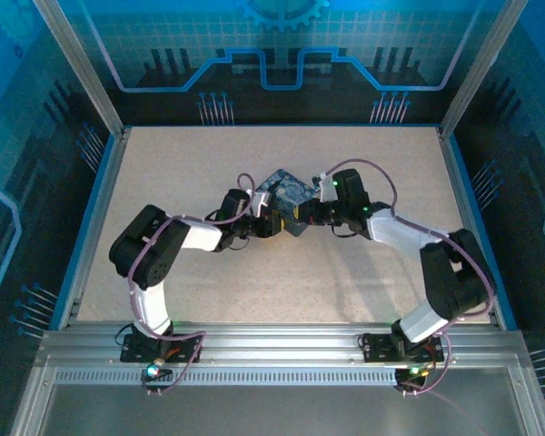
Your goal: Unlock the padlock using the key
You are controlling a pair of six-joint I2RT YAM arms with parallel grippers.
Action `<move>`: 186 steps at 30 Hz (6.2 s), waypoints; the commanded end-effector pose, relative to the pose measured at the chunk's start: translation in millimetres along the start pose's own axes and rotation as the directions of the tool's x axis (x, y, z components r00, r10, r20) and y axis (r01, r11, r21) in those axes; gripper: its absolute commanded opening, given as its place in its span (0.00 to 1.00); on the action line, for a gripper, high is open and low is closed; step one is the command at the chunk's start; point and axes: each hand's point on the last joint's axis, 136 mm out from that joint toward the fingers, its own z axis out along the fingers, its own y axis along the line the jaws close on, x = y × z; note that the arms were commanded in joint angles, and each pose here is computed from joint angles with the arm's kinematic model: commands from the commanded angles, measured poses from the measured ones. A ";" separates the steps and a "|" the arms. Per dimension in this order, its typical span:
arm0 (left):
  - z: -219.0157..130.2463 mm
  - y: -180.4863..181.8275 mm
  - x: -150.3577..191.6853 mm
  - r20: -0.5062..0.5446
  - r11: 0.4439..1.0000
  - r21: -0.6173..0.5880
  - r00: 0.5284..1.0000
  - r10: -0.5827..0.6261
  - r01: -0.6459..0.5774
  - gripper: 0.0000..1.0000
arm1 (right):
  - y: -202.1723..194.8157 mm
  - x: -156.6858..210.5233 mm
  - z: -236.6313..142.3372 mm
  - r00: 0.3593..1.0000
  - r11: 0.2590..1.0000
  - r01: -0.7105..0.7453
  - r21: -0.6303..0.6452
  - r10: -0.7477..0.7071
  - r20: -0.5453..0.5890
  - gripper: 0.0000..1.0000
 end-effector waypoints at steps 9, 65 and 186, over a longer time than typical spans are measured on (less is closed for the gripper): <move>-22.6 -37.1 -5.6 0.013 0.994 0.073 0.997 -0.081 0.080 0.31 | 4.4 66.9 -10.8 0.976 0.980 0.191 0.062 -0.183 -0.117 0.00; -18.0 -70.4 11.1 -0.050 0.969 0.110 0.975 -0.219 0.223 0.32 | -30.2 81.0 23.6 0.953 0.943 0.302 0.142 -0.295 -0.065 0.00; -3.9 -88.5 7.6 -0.079 0.946 0.164 0.959 -0.271 0.281 0.35 | -13.6 49.1 30.4 0.983 0.986 0.157 0.056 -0.161 0.083 0.00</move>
